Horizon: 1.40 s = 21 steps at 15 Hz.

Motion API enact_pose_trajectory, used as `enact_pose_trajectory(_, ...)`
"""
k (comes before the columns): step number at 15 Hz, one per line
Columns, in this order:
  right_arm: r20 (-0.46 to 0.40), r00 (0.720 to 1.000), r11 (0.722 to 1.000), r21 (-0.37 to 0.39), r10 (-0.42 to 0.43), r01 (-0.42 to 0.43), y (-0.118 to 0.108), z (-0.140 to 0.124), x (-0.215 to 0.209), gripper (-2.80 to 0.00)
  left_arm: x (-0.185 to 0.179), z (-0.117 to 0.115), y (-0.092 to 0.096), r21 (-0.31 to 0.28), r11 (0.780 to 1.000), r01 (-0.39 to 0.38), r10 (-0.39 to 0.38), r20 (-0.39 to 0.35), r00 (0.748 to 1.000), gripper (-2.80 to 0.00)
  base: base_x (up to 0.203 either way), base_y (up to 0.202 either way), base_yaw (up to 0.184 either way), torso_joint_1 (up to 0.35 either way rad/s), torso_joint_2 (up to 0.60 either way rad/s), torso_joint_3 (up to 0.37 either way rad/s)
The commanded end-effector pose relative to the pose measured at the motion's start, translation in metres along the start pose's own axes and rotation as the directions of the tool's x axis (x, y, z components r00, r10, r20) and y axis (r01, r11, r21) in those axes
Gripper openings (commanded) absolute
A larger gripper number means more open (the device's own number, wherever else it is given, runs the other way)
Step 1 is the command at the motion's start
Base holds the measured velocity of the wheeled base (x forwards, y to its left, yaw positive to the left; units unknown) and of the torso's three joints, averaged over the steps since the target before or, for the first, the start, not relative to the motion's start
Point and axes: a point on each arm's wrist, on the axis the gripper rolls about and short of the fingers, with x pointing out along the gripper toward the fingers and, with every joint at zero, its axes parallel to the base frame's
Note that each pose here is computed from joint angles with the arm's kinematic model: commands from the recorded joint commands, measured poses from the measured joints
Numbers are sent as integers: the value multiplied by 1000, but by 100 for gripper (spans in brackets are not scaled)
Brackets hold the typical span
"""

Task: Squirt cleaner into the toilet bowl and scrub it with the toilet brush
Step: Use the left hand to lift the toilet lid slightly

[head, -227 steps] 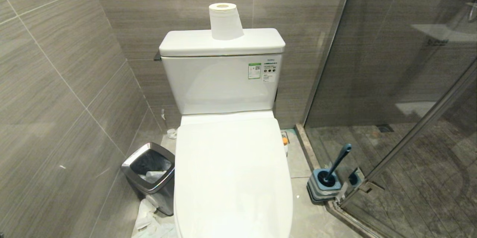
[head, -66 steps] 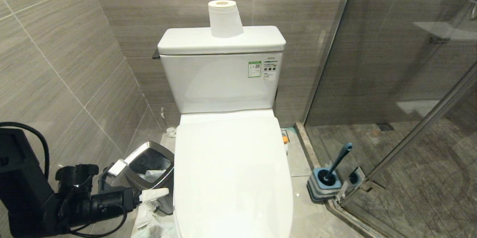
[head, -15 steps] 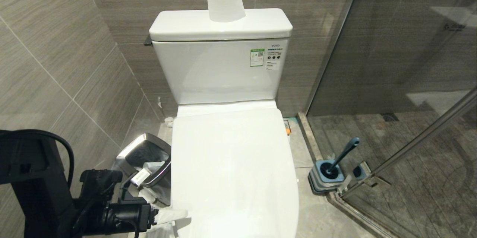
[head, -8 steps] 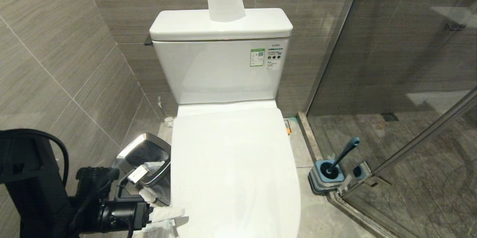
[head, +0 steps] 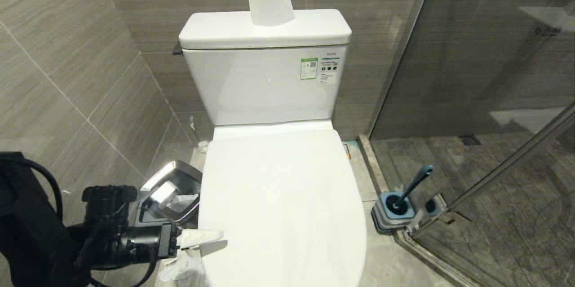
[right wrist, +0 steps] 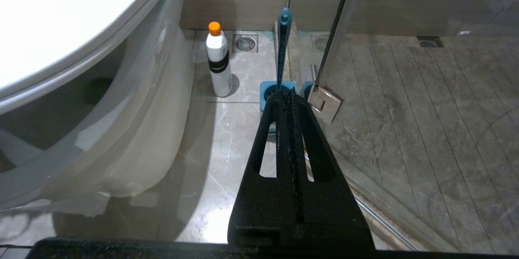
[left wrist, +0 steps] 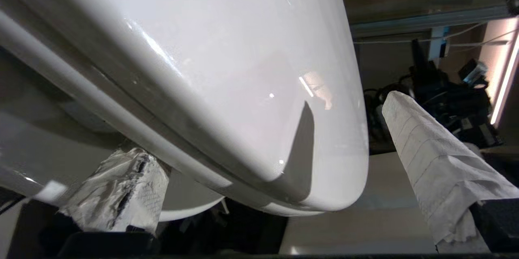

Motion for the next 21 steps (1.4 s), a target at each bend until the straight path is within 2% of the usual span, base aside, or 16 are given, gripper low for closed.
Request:
enact_pose_trajectory(1, -1, 1000, 1000, 1, 0, 0, 0, 0, 0, -280, -6, 8, -21, 17, 1000, 8, -9, 24, 1000, 0, 0, 0, 0, 0, 0, 0)
enact_pose_trajectory(4, -1, 1000, 1000, 0, 0, 0, 0, 0, 0, -280, -11, 17, -44, -25, 999, 25, -24, 51, 998, 0, 0, 0, 0, 0, 0, 0)
enact_pose_trajectory(12, -1, 1000, 1000, 0, 0, 0, 0, 0, 0, -280, -23, 15, -80, 5, 999, 43, -43, 79, 996, 0, 0, 0, 0, 0, 0, 0)
enact_pose_trajectory(15, -1, 1000, 1000, 0, 0, 0, 0, 0, 0, -280, -27, 16, -96, 54, 997, 53, -57, 90, 994, 0, 0, 0, 0, 0, 0, 0)
enact_pose_trajectory(19, -1, 1000, 1000, 0, 0, 0, 0, 0, 0, -280, -25, 17, -112, 64, 995, 79, -84, 82, 993, 0, 0, 0, 0, 0, 0, 0)
enact_pose_trajectory(21, -1, 1000, 1000, 0, 0, 0, 0, 0, 0, -280, -24, 18, -119, 94, 991, 90, -98, 78, 992, 0, 0, 0, 0, 0, 0, 0)
